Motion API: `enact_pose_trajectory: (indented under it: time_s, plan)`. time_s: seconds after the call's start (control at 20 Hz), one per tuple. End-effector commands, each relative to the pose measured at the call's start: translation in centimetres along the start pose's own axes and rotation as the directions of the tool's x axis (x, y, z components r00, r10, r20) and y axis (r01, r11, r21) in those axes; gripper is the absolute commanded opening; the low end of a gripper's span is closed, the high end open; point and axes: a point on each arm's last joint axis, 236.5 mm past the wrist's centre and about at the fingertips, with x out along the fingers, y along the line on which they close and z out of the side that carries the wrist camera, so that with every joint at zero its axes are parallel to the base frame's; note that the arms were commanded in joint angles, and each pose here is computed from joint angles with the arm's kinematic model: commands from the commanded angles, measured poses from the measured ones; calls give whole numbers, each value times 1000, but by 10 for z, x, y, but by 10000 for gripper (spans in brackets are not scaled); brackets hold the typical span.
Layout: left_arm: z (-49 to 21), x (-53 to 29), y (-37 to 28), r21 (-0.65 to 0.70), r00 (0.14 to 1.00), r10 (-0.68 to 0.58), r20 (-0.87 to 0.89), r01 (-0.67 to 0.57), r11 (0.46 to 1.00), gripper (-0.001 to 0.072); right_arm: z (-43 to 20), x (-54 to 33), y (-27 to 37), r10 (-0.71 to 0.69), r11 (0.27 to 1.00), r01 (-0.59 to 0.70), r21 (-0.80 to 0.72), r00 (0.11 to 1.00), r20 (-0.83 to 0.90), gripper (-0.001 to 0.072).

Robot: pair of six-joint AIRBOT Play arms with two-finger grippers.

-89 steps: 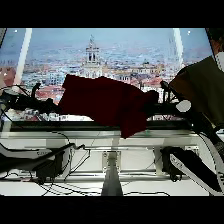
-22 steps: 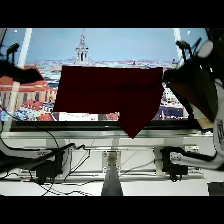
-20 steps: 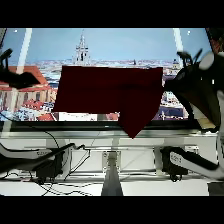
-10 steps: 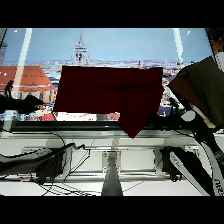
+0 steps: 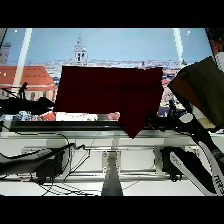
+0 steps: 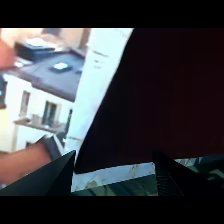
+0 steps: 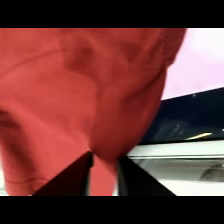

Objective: Fold the clothes and pants, and hang the long-sleeved shirts on hangers.

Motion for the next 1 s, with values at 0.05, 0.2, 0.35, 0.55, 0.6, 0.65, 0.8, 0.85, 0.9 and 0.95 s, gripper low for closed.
enact_pose_trajectory:
  time_s: [0.05, 0.2, 0.35, 0.55, 0.6, 0.65, 0.8, 0.85, 0.9, 0.95]
  plan:
    - [-8, 14, -6, 66, 998, 34, -52, -30, 997, 538, -11, 1, 2, 10, 997, -14, -76, 999, -49, 139]
    - [-17, 27, -5, 84, 993, 44, -110, -35, 996, 353, -11, 1, 2, 10, 996, -15, -87, 999, -48, 86]
    - [-19, 29, -8, 88, 991, 34, -127, -23, 996, 19, -7, -3, 9, 21, 994, -26, -107, 999, -46, 19]
    - [-17, 10, -53, 264, 976, -122, -180, 167, 950, 18, 25, -34, 58, 114, 957, -102, -272, 993, 29, 19]
    - [-9, 3, -67, 275, 972, -172, -161, 212, 938, 17, 36, -45, 74, 150, 947, -125, -295, 987, 64, 18]
    - [6, -4, -81, 279, 969, -218, -119, 243, 929, 17, 49, -58, 92, 184, 936, -143, -320, 978, 100, 18]
    - [59, -26, -121, 314, 943, -330, 48, 299, 901, 14, 91, -98, 137, 270, 908, -162, -386, 931, 245, 18]
    - [84, -33, -129, 331, 934, -333, 133, 275, 903, 13, 113, -114, 148, 290, 904, -144, -402, 898, 331, 17]
    - [107, -37, -131, 335, 926, -311, 216, 229, 914, 12, 134, -126, 153, 290, 906, -113, -408, 867, 405, 16]
    - [130, -40, -132, 326, 913, -281, 295, 181, 928, 12, 155, -136, 154, 277, 918, -87, -386, 837, 471, 16]
